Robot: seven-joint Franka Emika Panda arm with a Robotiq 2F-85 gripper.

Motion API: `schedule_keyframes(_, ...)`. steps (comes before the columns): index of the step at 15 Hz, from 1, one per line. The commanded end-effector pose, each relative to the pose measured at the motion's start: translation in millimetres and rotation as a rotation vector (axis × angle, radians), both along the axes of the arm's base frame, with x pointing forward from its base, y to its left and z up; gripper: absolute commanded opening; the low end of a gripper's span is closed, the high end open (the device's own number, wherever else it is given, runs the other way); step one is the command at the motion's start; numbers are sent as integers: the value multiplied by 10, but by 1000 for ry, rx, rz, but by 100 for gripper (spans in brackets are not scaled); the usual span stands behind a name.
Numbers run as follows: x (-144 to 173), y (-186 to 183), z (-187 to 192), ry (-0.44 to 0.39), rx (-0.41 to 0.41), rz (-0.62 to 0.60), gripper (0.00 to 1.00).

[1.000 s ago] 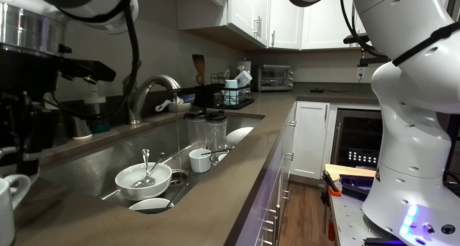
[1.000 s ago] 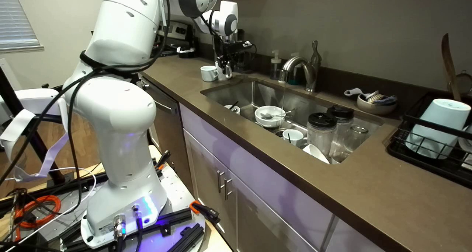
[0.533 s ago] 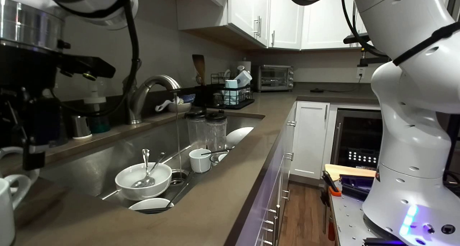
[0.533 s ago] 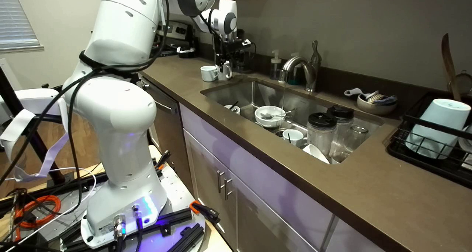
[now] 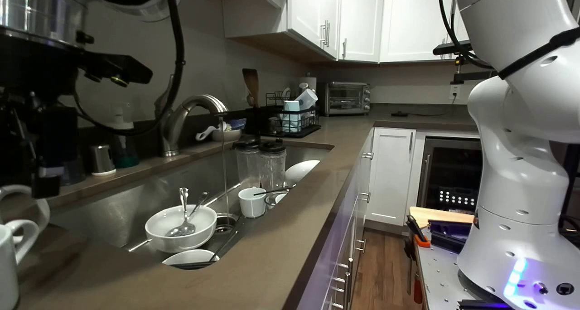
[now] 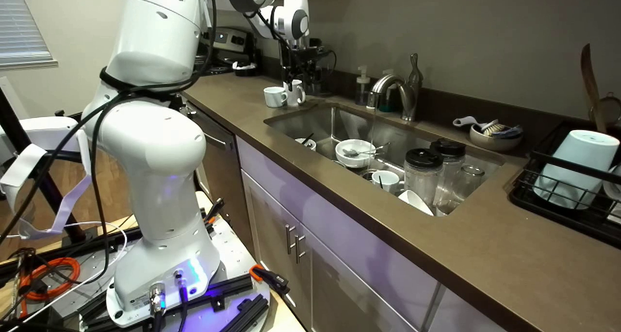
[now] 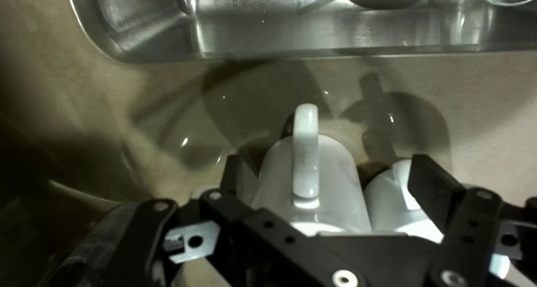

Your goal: Take the white mug on the right side of the counter, put some water in it and place it next to the white mug on the left

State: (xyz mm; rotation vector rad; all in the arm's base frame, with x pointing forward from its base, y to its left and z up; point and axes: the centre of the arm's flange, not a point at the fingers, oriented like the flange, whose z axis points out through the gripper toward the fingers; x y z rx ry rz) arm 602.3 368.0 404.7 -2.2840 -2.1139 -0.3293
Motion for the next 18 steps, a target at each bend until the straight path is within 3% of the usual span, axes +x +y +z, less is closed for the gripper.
schedule_keyframes(1,-281,-144,89,-28,-19,-71,100)
schedule_keyframes(10,-957,-18,202,-58,-56,-302,100)
schedule_keyframes(18,-1583,-138,403,-140,9,-513,100)
